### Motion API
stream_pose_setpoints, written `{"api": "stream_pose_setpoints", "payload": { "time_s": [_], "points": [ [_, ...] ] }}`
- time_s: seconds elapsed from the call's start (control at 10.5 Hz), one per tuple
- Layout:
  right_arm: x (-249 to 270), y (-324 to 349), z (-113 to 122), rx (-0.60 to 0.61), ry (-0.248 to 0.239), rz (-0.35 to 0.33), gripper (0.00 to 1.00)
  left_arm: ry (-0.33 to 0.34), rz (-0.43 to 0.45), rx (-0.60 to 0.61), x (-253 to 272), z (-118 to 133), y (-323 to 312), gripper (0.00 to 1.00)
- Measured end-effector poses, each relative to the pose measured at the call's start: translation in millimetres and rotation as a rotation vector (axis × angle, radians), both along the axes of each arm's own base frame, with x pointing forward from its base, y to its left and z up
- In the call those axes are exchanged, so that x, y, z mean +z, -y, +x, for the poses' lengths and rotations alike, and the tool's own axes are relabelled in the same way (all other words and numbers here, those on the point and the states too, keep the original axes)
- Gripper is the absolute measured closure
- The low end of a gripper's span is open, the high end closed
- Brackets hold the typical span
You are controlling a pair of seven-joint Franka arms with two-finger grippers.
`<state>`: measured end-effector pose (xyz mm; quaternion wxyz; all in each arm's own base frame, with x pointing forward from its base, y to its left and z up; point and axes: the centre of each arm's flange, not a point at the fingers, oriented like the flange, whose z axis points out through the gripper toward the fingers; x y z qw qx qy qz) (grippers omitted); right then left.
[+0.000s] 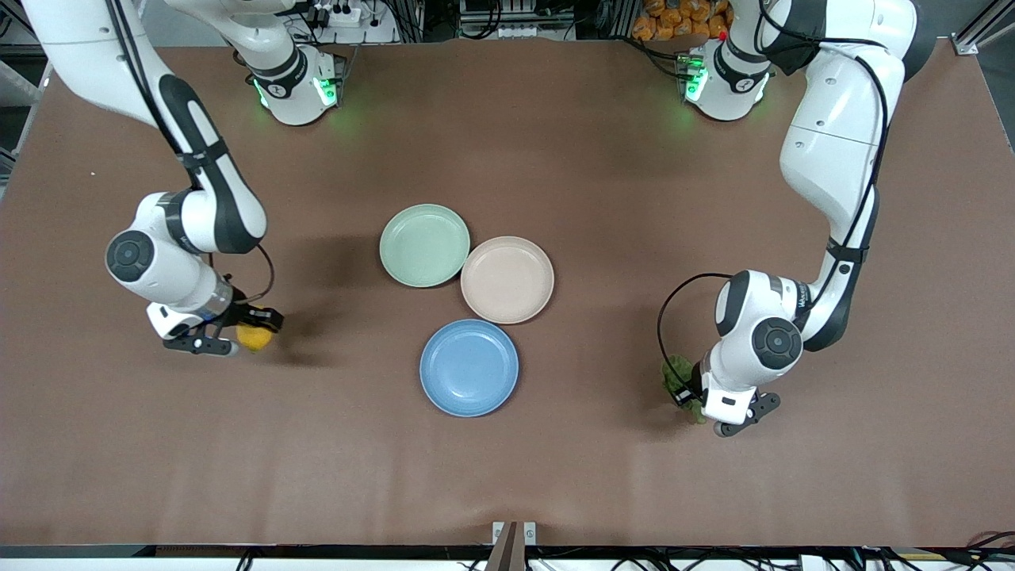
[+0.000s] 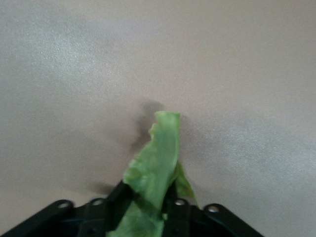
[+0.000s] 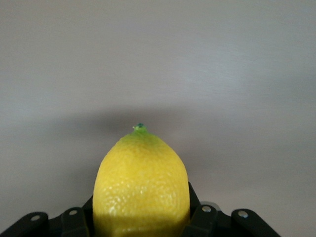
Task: Place lemon and lettuce in plates
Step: 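Carry the lemon to the blue plate while the left gripper lifts the lettuce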
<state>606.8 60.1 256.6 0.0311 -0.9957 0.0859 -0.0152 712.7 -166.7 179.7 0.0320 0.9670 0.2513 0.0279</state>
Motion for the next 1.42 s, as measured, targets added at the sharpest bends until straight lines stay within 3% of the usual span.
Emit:
{"api": "stream_pose_setpoints", "payload": {
  "time_s": [0.19, 0.47, 0.95, 1.42],
  "points": [
    [25.5, -51.2, 10.6, -0.046, 0.014, 0.027, 0.37, 0.007, 0.002, -0.014, 5.0, 1.3, -0.8, 0.95],
    [41.3, -129.1, 18.9, -0.106, 0.038, 0.08, 0.37, -0.03, 0.017, -0.039, 20.7, -1.3, -1.0, 0.96],
    [12.4, -251.2, 27.9, -0.152, 0.027, 0.146, 0.37, -0.046, 0.033, -0.071, 118.8, -18.0, 13.2, 0.96],
    [-27.2, -296.9, 19.3, -0.128, 0.031, 0.13, 0.37, -0.055, -0.009, -0.107, 172.3, -49.0, 74.2, 0.96]
  ]
}}
